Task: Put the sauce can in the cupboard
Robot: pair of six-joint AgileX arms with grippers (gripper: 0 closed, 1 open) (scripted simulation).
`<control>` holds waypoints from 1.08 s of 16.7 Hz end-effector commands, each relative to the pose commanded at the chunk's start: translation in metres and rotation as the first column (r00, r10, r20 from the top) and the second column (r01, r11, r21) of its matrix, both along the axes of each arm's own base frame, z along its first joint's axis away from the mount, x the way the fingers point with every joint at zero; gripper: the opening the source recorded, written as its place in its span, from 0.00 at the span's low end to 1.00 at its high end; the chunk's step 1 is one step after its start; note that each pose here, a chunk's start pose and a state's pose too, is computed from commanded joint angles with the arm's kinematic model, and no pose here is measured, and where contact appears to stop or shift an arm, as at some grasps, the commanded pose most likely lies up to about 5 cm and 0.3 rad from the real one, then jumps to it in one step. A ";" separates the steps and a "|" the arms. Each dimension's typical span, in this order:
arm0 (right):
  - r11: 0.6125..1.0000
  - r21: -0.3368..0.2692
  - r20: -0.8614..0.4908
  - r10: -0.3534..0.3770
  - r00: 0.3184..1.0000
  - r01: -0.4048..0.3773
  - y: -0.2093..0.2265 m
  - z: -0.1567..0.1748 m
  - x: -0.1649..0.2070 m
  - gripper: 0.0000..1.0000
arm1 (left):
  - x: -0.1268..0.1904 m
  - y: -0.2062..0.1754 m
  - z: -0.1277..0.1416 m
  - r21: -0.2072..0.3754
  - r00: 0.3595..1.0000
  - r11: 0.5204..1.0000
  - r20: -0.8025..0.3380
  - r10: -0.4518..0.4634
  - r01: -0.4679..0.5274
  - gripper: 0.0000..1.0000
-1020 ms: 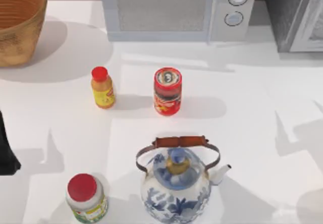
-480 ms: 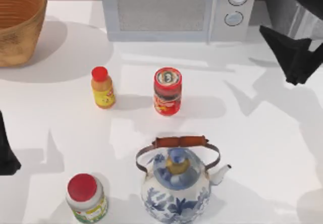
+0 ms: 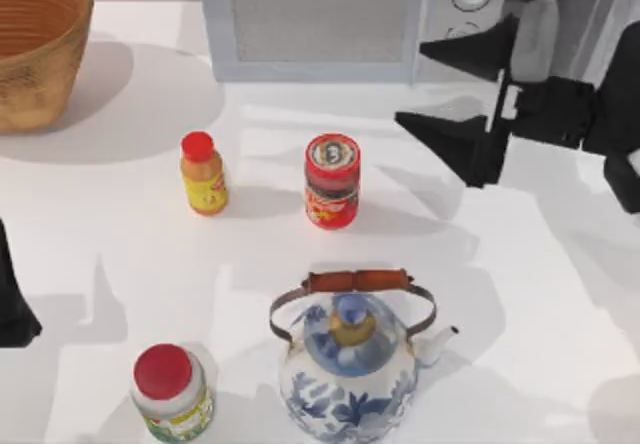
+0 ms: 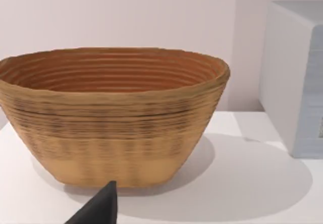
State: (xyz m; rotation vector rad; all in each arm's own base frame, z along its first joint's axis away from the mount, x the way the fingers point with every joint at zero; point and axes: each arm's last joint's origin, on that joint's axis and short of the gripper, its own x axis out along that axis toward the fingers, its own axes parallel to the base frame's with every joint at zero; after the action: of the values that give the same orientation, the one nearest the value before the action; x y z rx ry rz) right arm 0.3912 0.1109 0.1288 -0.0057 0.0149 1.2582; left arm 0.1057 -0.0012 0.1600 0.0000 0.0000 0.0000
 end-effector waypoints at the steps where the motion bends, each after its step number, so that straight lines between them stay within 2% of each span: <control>1: 0.999 0.004 -0.002 0.048 0.999 -0.048 0.006 -0.017 0.007 1.00 | 0.000 0.000 0.000 0.000 1.000 1.000 0.000 0.000 0.000 1.00; 4: 0.985 0.014 -0.006 0.170 0.985 -0.170 0.019 -0.065 0.021 1.00 | 0.000 0.000 0.000 0.000 1.000 1.000 0.000 0.000 0.000 1.00; 8: 0.962 0.020 -0.005 0.272 0.962 -0.272 0.029 -0.111 0.025 1.00 | 0.000 0.000 0.000 0.000 1.000 1.000 0.000 0.000 0.000 1.00; 11: 0.954 0.021 -0.003 0.298 0.955 -0.298 0.031 -0.123 0.025 1.00 | 0.000 0.000 0.000 0.000 1.000 1.000 0.000 0.000 0.000 1.00; 18: 0.955 0.021 -0.004 0.296 0.955 -0.295 0.035 -0.122 0.026 1.00 | 0.000 0.000 0.000 0.000 1.000 1.000 0.000 0.000 0.000 1.00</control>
State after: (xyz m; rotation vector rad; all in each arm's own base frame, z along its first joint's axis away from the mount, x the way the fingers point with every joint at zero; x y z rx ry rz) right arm 0.4168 0.1458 0.0065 0.0141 0.0072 1.5584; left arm 0.1057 -0.0012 0.1600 0.0000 0.0000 0.0000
